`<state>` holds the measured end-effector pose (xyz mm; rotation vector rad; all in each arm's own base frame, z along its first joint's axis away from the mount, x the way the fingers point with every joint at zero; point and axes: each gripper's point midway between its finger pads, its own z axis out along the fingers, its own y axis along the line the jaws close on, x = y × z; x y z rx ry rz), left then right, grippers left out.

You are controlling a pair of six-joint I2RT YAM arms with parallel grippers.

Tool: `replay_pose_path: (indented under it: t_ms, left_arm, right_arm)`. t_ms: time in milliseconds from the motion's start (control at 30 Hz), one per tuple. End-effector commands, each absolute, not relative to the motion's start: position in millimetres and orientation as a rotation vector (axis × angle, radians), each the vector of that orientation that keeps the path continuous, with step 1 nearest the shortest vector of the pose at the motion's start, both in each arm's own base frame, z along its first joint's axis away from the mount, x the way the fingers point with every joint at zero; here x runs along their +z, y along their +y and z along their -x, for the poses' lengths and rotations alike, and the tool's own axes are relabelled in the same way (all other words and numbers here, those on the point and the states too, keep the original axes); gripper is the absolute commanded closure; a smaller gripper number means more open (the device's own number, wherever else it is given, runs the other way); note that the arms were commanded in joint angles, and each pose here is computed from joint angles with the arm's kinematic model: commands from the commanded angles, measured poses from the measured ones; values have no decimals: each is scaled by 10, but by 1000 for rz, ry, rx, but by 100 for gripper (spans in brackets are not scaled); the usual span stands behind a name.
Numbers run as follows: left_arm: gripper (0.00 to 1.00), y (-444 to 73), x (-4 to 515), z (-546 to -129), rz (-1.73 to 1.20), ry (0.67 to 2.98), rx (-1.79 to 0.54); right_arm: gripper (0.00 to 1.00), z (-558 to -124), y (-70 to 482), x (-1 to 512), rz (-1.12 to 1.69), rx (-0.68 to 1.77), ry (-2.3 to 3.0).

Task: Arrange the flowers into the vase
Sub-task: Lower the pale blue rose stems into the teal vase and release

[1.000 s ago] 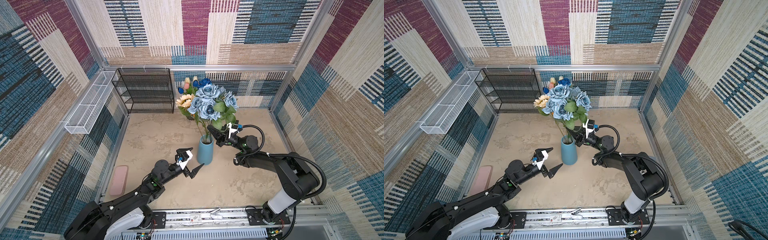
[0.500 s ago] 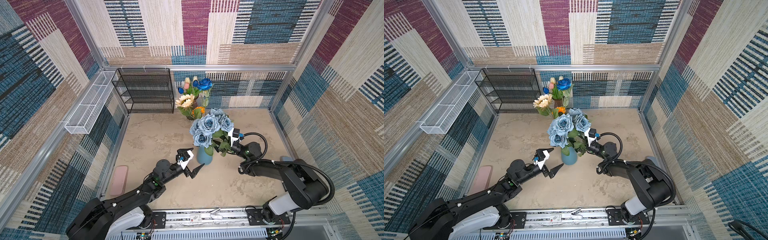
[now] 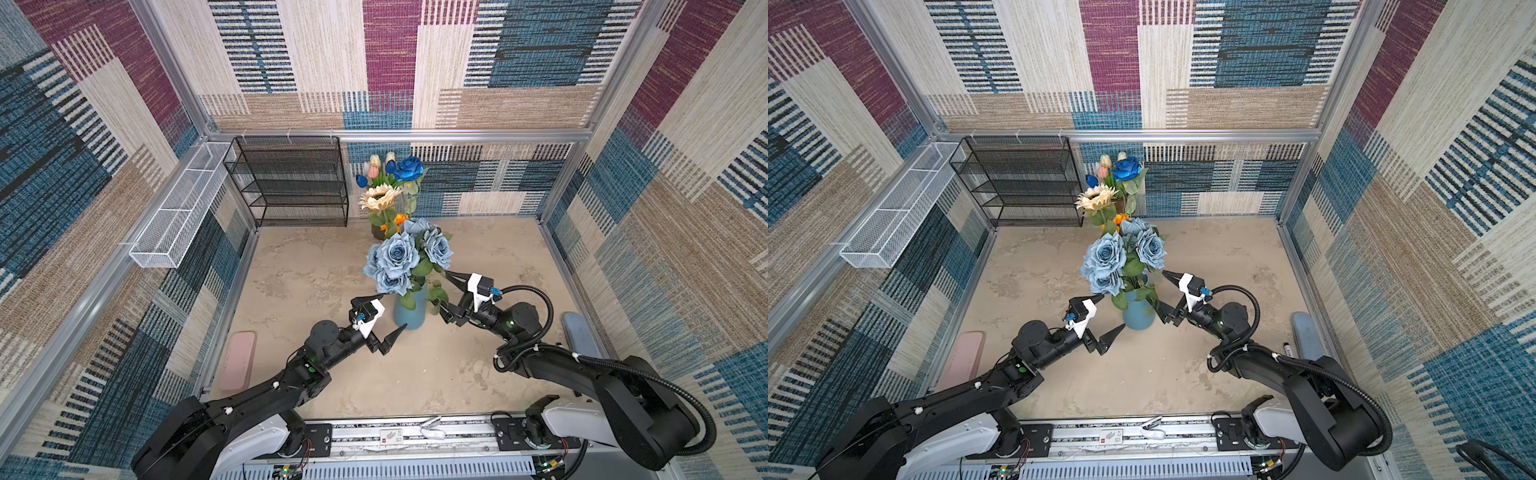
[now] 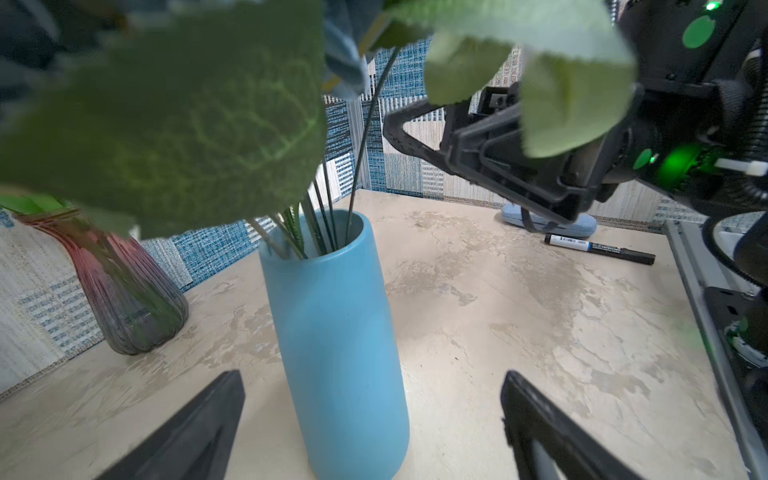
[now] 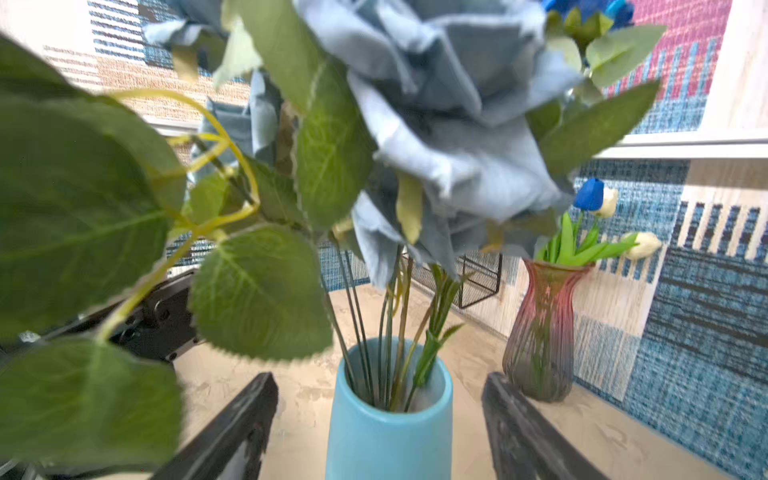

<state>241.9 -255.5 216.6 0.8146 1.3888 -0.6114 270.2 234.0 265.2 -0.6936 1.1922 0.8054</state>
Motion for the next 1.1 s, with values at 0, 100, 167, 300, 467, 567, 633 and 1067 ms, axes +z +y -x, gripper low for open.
replay_pose_path:
  t_ms: [0, 100, 167, 300, 467, 567, 633, 1067]
  left_arm:
    - [1, -2535, 2253, -2458, -782, 1358, -601]
    - [1, -2541, 2257, -2467, -777, 1353, -605]
    - [1, -2543, 2253, -2474, -777, 1350, -603]
    - [1, -2563, 2248, -2480, -783, 1347, -606]
    - [1, -2559, 2236, -2467, -783, 1349, -613]
    - [1, -2536, 2226, -2460, -780, 1354, -605]
    - [1, -2525, 2214, -2458, -780, 1359, -599]
    - [1, -2514, 2164, -2487, -783, 1373, -577]
  right_arm:
    - [16, -2696, 2298, 2554, 682, 779, 1216]
    - [14, -2714, 2308, 2409, 687, 786, 1254]
    - [13, -2736, 2364, 2335, 710, 807, 1272]
    - [9, -2849, 2462, 2279, 721, 836, 1285]
    - [0, -3032, 2605, 2200, 745, 851, 1295]
    - [0, -3135, 2686, 2109, 762, 845, 1314]
    - [1, -3178, 2734, 2080, 769, 846, 1314]
    - [24, -3355, 3055, 2032, 845, 874, 1275]
